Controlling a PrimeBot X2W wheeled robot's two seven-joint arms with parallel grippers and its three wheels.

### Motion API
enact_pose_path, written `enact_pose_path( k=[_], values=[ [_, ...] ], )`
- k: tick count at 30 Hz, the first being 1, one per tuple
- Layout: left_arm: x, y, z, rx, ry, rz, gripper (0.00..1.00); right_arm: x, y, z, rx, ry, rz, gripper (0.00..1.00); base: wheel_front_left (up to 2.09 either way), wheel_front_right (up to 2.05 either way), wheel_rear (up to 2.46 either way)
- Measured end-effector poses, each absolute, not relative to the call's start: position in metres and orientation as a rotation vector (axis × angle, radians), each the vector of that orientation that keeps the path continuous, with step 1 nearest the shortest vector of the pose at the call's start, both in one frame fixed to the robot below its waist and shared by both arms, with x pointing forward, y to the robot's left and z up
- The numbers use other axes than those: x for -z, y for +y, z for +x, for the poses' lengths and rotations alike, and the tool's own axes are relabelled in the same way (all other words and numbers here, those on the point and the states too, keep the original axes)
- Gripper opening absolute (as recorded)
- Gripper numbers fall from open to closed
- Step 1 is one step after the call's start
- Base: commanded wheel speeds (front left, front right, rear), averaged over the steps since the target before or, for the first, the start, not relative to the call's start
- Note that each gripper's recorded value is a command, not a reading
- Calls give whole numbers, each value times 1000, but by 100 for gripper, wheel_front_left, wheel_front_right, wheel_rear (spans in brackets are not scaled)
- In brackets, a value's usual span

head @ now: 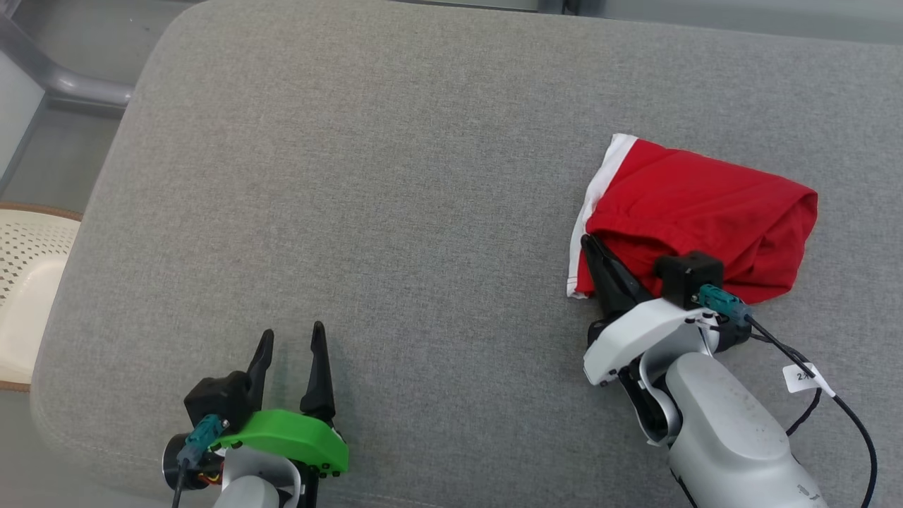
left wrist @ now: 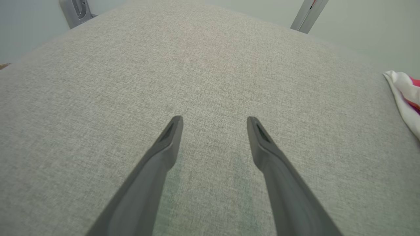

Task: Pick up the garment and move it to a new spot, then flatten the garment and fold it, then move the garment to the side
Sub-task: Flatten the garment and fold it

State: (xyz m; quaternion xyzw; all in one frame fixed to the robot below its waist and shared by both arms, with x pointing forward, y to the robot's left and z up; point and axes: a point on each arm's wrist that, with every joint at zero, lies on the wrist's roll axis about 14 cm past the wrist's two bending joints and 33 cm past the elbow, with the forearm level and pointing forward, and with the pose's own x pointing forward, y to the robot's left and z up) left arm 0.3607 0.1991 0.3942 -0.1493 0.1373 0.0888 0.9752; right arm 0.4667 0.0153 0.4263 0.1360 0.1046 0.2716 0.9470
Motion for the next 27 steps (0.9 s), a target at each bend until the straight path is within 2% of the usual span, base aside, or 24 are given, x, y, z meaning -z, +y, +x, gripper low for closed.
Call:
enact_pose_path(
  k=[10, 17, 23, 27],
  values=[
    [-398, 192, 360, -153, 271, -308, 100, -465, 18, 477, -564, 108, 300, 0, 0, 0, 0],
    [-404, 194, 353, -159, 253, -317, 100, -529, 48, 496, -646, -44, 325, 0, 0, 0, 0],
    [-409, 199, 341, -180, 240, -320, 100, -605, 97, 505, -789, -210, 326, 0, 0, 0, 0],
    [-414, 210, 330, -221, 224, -322, 100, -692, 137, 482, -949, -395, 410, 0, 0, 0, 0]
  ],
)
